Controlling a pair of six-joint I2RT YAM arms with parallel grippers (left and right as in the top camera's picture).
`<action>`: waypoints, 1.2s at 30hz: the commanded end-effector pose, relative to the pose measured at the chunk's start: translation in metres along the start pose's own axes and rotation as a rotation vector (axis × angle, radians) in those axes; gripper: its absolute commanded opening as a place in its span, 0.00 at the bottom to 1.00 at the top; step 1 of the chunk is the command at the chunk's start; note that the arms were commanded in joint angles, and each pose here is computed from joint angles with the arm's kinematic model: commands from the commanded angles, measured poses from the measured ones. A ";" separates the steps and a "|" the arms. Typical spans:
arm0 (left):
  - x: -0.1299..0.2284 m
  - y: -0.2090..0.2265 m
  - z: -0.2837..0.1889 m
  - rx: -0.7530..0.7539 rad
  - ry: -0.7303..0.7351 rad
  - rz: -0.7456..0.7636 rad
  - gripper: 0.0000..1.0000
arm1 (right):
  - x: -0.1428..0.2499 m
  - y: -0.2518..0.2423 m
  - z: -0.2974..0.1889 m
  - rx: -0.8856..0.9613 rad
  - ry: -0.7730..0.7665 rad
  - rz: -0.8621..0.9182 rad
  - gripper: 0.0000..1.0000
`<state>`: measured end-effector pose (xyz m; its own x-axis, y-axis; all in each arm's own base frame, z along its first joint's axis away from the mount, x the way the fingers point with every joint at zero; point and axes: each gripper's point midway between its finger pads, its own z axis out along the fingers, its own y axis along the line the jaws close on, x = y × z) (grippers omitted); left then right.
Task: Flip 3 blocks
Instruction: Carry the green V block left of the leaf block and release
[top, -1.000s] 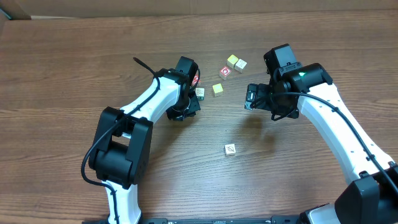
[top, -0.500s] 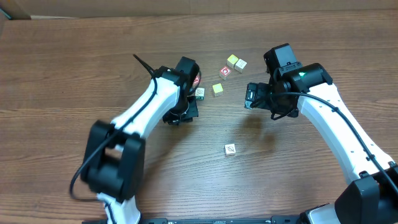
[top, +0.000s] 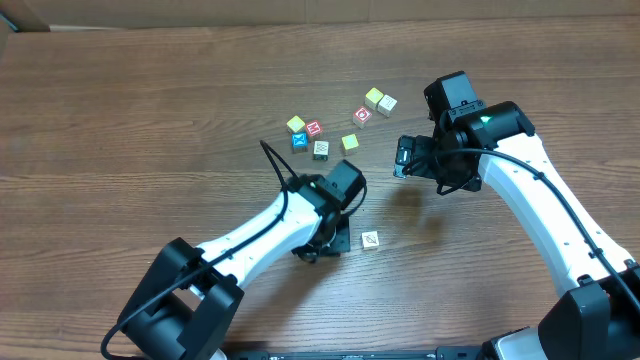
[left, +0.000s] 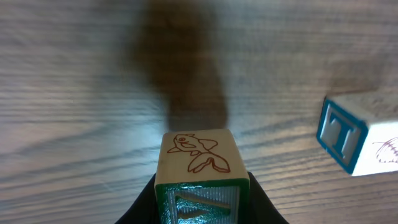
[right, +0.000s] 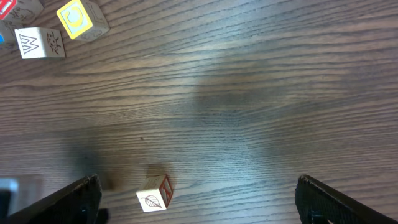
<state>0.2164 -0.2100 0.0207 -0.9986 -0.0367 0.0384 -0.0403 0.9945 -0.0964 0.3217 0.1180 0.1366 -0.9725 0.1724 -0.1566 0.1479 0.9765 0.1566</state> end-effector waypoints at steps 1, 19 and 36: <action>0.013 -0.010 0.006 0.030 0.026 -0.035 0.06 | 0.000 0.000 -0.008 -0.012 -0.022 -0.005 1.00; 0.007 -0.030 0.007 0.062 -0.045 0.012 0.17 | 0.001 0.001 -0.007 -0.015 -0.016 -0.004 1.00; 0.002 -0.035 0.007 0.082 -0.068 0.004 0.20 | 0.003 0.001 -0.007 -0.018 -0.008 -0.004 1.00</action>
<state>0.2134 -0.2468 0.0187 -0.9997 -0.0182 -0.0178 -0.0146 0.9824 -0.1864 0.3196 0.1186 0.1363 -0.9743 0.1709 -0.1471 0.1473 0.9763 0.1587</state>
